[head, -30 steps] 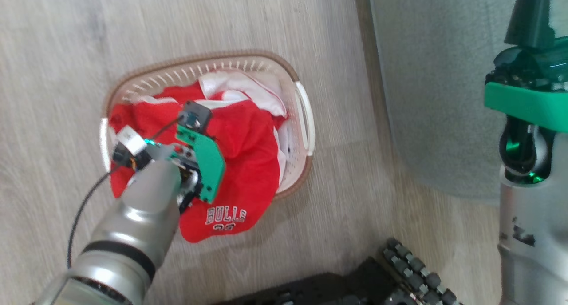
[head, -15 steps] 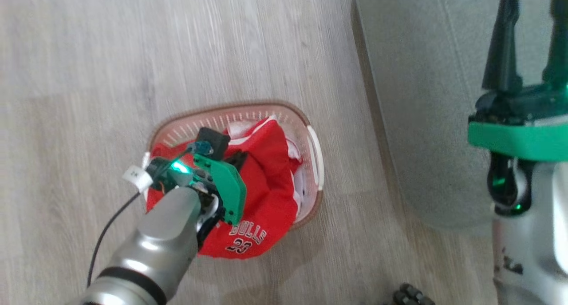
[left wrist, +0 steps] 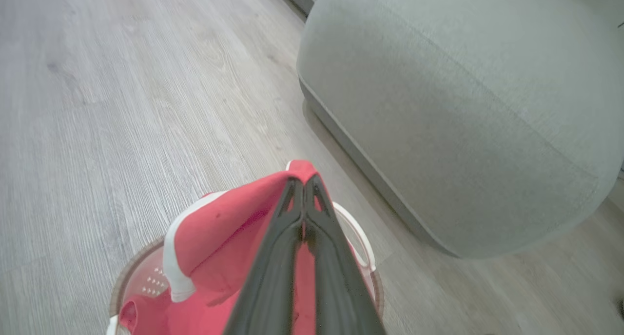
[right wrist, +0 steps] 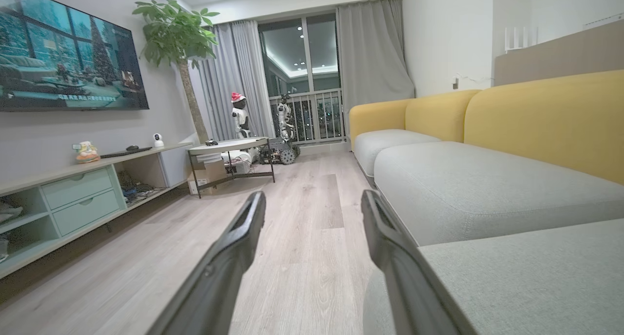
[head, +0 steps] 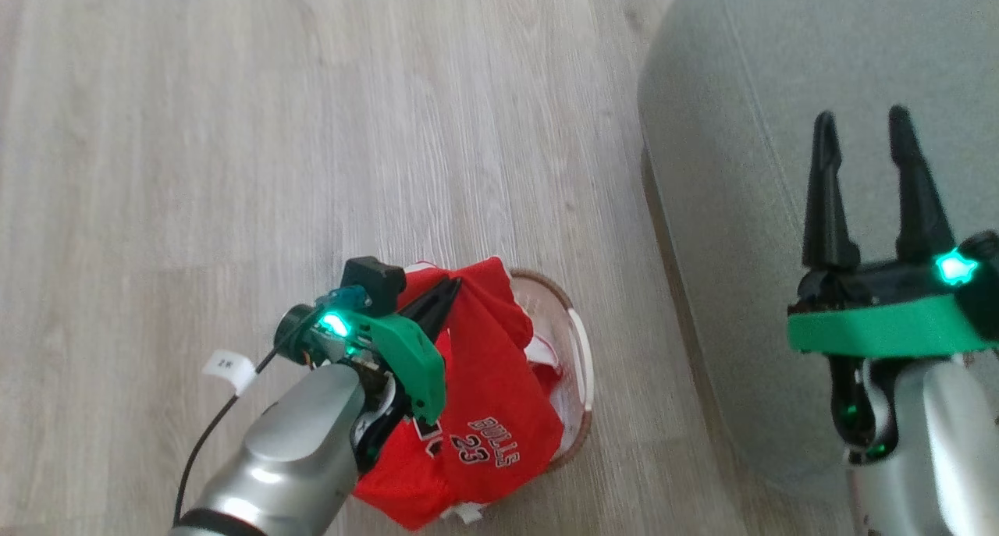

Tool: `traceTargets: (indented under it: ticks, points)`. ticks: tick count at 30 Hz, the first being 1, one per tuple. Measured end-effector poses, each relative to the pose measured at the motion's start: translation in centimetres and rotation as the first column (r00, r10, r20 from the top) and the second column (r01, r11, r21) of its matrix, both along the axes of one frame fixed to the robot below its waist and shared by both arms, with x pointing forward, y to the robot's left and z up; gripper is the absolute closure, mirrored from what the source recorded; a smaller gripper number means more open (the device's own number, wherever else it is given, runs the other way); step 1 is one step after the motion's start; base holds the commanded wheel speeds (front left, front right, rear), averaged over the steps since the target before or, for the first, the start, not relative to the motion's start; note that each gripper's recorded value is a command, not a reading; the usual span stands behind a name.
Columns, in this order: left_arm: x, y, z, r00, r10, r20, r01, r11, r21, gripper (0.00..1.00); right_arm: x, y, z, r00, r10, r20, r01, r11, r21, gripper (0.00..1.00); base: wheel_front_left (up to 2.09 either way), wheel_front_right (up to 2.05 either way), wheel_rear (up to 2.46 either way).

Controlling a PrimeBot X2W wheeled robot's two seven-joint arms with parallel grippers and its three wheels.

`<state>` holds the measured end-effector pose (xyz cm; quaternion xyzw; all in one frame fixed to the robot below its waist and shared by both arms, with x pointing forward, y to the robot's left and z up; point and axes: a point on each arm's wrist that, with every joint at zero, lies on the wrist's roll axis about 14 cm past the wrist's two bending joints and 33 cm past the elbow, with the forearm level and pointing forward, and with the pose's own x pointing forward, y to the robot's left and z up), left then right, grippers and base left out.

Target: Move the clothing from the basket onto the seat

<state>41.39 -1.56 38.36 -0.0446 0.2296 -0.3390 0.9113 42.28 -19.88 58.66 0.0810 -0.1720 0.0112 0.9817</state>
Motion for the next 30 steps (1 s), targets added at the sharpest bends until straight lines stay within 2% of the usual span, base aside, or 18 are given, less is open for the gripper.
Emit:
traceTargets:
  ticks: [8,19,30]
  points:
    - [0.1,-0.1,7.2,0.983,0.062,0.172,-0.044,0.993,-0.105,1.0,-2.7,0.9,1.1,0.999,0.023,0.023,-0.023,1.0,0.003,0.0,0.0,0.0,0.0]
    - [-0.1,0.9,15.9,0.929,0.113,0.353,-0.052,0.983,-0.178,1.0,-4.9,1.6,1.9,0.998,0.043,0.045,-0.044,0.999,0.009,0.0,0.0,0.0,0.0]
    - [0.3,1.2,23.6,0.862,0.137,0.489,-0.022,0.972,-0.233,1.0,-5.4,5.1,0.3,0.988,0.152,0.001,-0.152,0.988,0.043,0.0,0.0,0.0,0.0]
